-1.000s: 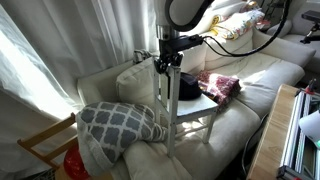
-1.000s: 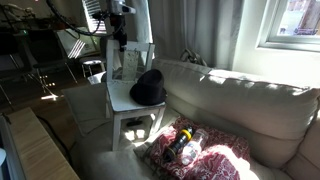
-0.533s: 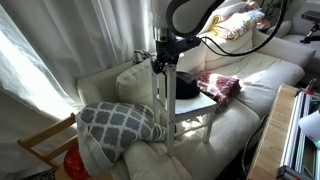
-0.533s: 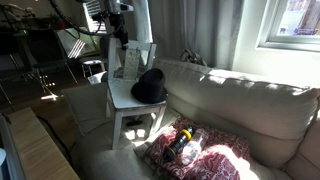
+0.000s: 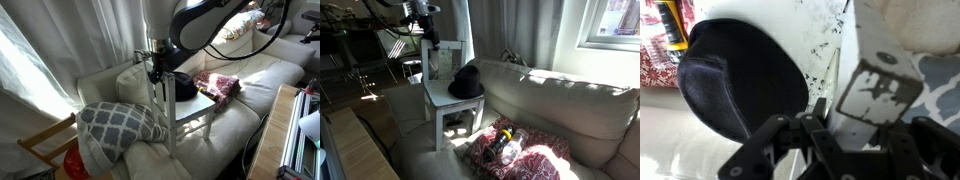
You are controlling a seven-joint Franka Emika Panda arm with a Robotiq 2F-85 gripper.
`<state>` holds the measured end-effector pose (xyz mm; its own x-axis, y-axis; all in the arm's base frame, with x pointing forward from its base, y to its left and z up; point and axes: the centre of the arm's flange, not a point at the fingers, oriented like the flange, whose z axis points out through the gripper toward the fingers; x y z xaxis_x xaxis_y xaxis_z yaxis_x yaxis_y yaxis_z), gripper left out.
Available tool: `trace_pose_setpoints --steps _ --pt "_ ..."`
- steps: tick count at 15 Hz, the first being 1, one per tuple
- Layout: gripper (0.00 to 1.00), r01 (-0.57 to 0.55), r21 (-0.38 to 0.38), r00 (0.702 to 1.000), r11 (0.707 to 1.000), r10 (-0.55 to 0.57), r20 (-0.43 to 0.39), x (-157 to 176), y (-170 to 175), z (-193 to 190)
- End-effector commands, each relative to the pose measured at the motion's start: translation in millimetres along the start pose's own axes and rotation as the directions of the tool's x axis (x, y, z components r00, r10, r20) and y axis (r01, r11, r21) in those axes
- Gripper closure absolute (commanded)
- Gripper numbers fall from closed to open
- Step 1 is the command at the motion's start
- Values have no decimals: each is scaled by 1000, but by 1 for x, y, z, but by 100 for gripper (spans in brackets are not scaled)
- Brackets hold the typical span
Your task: Turn the wooden chair to face the right then hang the hat on its backrest
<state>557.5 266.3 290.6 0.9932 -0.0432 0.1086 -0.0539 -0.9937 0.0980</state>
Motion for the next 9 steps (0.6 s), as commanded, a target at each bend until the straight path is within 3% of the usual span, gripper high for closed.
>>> trace_pose_setpoints --steps 1,9 --pt "93 161 -1 987 987 -161 -14 -25 -4 -15" --pt "93 239 37 971 970 -240 26 -50 -5 -16"
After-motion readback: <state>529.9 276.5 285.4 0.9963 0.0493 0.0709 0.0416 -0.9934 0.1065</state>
